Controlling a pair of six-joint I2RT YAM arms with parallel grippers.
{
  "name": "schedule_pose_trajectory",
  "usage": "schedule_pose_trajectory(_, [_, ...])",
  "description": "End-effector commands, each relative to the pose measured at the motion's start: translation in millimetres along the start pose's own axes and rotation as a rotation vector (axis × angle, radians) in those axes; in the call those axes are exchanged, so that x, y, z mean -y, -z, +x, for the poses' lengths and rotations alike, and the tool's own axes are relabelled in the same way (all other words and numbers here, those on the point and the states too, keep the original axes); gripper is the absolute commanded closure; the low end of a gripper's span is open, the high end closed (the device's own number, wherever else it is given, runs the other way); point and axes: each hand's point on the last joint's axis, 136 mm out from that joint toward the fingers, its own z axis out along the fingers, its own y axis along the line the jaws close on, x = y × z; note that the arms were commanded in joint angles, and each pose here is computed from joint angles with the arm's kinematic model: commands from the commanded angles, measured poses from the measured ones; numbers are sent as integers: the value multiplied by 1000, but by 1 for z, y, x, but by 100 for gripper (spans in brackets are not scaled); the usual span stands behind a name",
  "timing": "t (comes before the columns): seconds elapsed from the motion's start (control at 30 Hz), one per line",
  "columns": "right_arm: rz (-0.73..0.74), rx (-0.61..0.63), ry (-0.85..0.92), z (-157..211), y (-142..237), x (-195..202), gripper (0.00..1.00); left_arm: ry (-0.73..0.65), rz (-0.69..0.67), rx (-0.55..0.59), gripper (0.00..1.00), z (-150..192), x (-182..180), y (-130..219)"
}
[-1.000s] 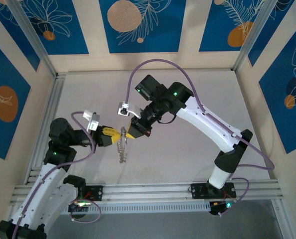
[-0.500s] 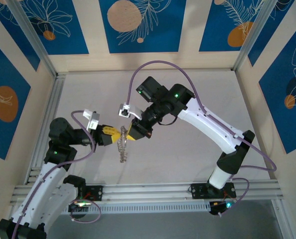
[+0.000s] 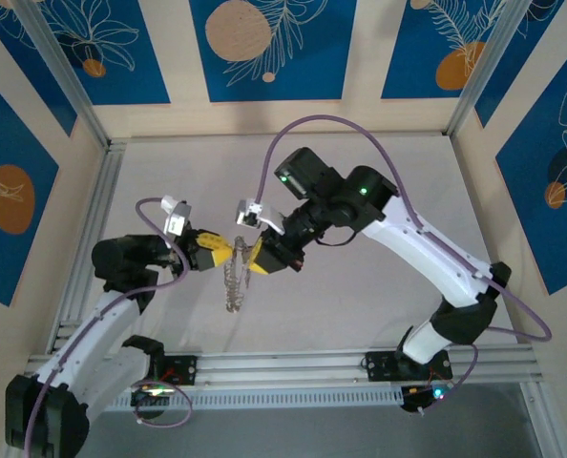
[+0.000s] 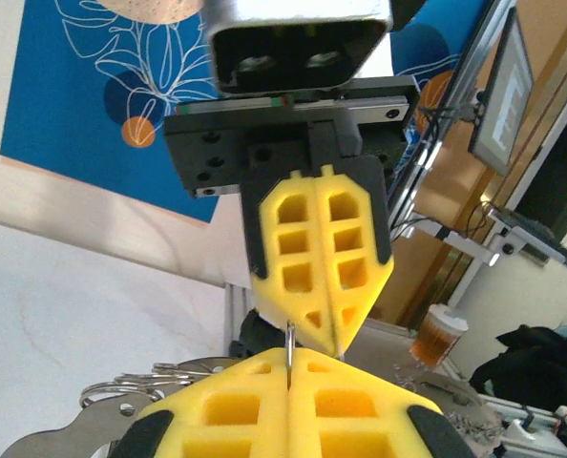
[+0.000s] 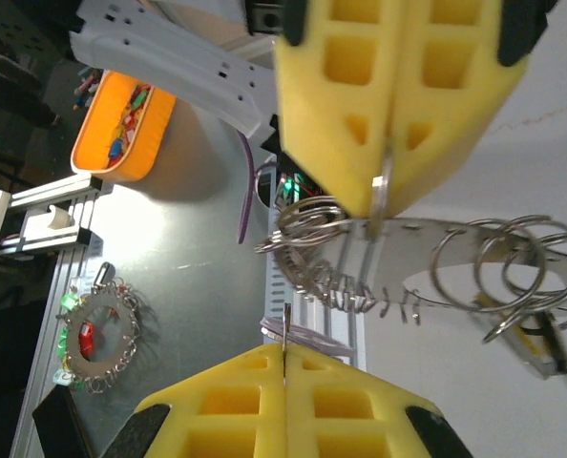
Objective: Put the keys on the keyring
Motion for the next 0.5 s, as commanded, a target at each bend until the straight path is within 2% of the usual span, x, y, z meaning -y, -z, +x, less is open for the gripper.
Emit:
schedule_pose_trajectory(0.0, [24,11,-11,-2,13,-12,100,-109,96,3,100,-10,35,-4])
schedule_pose_trajectory(0.13, [119,-9,-13,0,18,-8,100,-107,105,5,100,-12,37,-6])
schedule_pose_trajectory(0.47, [78,42,-14,-15,21,-21,100,-115,123,8,100,-18,38,-11])
